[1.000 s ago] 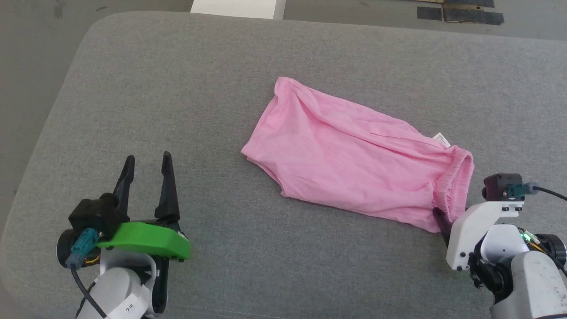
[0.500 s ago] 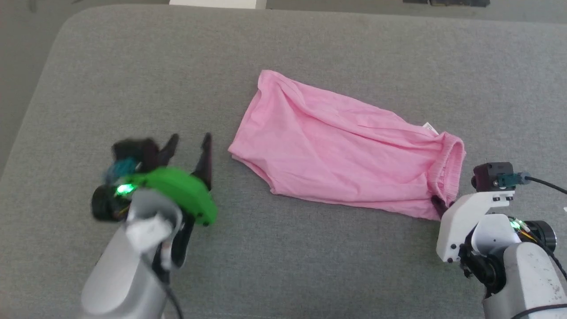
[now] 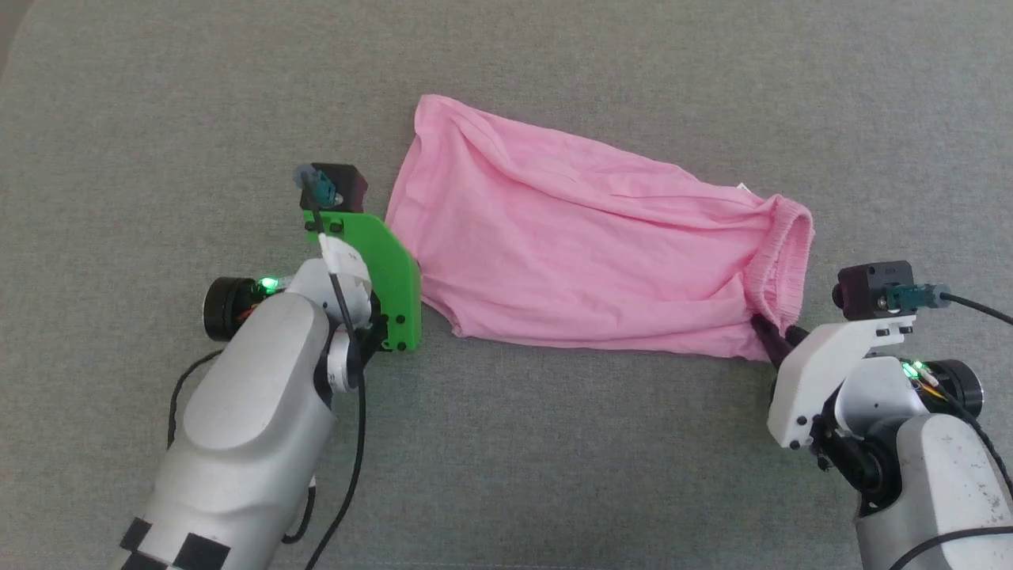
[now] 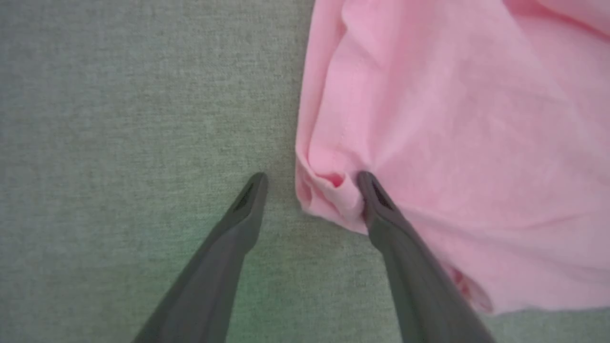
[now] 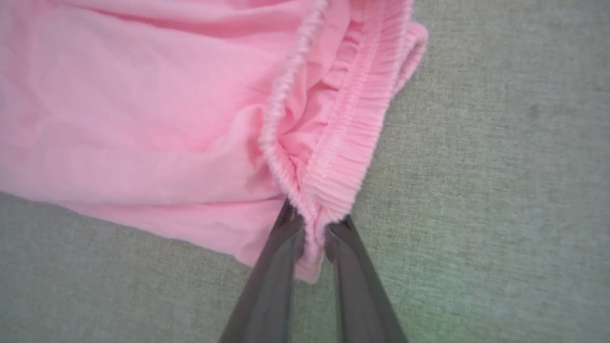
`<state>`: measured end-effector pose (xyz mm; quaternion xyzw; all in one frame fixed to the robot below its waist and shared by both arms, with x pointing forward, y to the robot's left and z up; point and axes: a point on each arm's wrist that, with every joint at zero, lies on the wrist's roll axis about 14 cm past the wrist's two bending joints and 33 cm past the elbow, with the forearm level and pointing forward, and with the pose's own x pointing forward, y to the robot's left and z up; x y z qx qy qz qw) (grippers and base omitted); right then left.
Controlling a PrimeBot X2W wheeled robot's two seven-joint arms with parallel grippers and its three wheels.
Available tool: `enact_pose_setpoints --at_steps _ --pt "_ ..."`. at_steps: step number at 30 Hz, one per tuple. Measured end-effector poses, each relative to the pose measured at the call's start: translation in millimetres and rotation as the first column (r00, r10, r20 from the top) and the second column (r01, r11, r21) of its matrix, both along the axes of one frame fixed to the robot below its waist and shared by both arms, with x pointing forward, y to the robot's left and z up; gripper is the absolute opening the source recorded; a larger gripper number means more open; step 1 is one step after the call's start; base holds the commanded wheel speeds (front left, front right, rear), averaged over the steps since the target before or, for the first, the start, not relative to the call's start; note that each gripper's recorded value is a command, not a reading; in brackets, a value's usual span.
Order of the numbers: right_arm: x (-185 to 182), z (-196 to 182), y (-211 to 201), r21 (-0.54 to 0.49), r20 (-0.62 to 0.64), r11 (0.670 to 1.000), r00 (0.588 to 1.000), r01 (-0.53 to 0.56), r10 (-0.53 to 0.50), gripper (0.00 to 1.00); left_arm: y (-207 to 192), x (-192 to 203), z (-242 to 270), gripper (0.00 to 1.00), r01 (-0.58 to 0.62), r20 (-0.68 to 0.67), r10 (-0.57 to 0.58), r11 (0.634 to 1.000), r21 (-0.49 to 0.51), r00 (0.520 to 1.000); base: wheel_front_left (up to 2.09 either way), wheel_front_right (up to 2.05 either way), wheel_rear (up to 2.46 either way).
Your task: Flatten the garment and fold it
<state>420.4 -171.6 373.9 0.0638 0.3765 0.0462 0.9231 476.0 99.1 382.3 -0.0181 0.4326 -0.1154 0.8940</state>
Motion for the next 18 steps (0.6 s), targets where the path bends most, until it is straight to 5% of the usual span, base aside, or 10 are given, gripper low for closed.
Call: enact_pose_setpoints --at_steps 1,3,11,18 --pt "0 -1 -1 0.001 -0.001 1.000 1.000 0.003 -0.003 0.00 -2 0 -2 0.93 0.011 -0.011 -0.011 1.000 -0.001 1.000 0.00 0.00 0.00" --pt "1 -1 -2 0.001 -0.001 1.000 1.000 0.007 -0.007 0.00 -5 -1 -6 0.00 0.027 -0.027 -0.027 1.000 -0.005 0.999 0.00 0.00 0.00" --pt "2 10 0 0.009 0.022 1.000 1.000 0.004 -0.004 0.00 -15 -5 13 0.00 -0.026 0.015 0.029 0.983 -0.183 0.999 0.00 0.00 0.00" --pt "-7 26 6 0.026 0.014 0.999 1.000 -0.020 0.019 0.00 8 -15 51 0.00 -0.081 0.119 0.112 0.968 -0.239 0.987 0.00 0.00 0.00"
